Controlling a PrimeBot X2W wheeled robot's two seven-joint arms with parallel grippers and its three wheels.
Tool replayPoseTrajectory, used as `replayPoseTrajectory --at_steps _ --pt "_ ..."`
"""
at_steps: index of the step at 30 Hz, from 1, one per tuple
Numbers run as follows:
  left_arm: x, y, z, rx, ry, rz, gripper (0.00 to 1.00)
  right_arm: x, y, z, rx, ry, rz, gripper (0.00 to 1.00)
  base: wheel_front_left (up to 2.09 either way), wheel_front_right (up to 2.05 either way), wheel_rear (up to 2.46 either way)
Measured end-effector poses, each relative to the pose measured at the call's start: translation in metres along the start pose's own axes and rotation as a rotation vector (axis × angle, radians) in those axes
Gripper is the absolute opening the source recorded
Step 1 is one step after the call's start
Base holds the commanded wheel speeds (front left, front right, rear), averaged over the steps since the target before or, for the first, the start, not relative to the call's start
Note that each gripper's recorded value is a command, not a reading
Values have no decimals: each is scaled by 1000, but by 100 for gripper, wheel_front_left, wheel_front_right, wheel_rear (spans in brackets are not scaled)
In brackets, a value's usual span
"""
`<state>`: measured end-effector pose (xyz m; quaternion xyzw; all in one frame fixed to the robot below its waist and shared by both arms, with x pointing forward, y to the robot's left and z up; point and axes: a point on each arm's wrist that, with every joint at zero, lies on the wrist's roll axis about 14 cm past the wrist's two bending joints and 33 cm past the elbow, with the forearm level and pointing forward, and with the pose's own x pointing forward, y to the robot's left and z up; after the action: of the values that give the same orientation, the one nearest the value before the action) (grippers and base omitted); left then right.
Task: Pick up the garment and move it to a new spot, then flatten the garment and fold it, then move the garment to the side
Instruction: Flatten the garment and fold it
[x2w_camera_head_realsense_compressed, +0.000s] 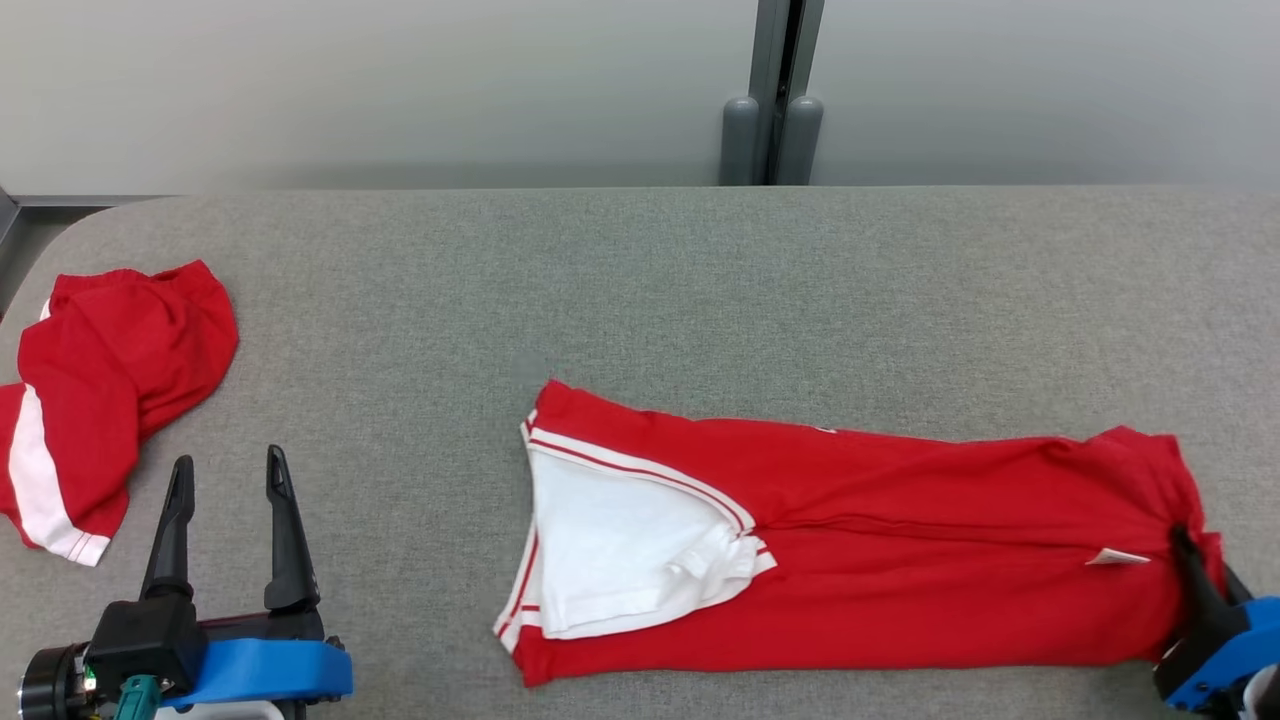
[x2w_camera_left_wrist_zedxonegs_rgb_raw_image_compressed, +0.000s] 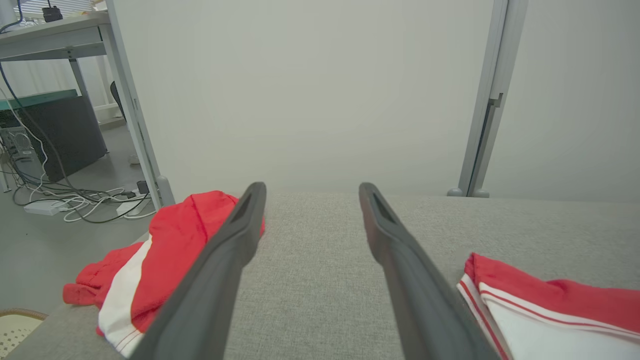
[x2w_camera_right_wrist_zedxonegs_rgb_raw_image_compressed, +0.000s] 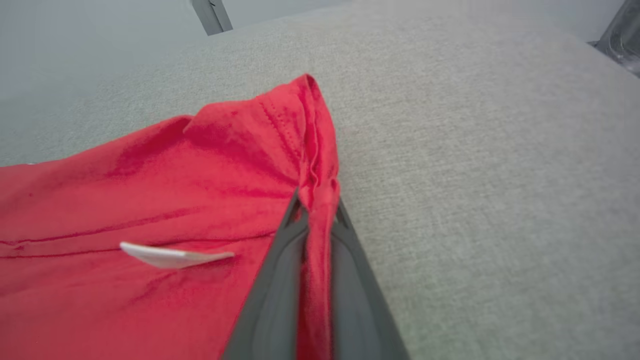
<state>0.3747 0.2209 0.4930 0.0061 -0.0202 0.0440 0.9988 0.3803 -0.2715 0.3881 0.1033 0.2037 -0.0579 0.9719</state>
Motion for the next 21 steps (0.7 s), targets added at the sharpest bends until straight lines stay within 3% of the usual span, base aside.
replayPoseTrajectory --at_steps 4,8,21 --pt "1 -3 0 -6 -2 -9 100 -3 -24 20 -17 -47 -51 0 0 0 0" --pt "2 -5 0 -7 -3 -15 100 -4 -20 28 -30 -66 -38 0 0 0 0" --pt "-2 -6 -2 -13 5 -18 100 -6 73 36 -36 -101 189 0 0 0 0"
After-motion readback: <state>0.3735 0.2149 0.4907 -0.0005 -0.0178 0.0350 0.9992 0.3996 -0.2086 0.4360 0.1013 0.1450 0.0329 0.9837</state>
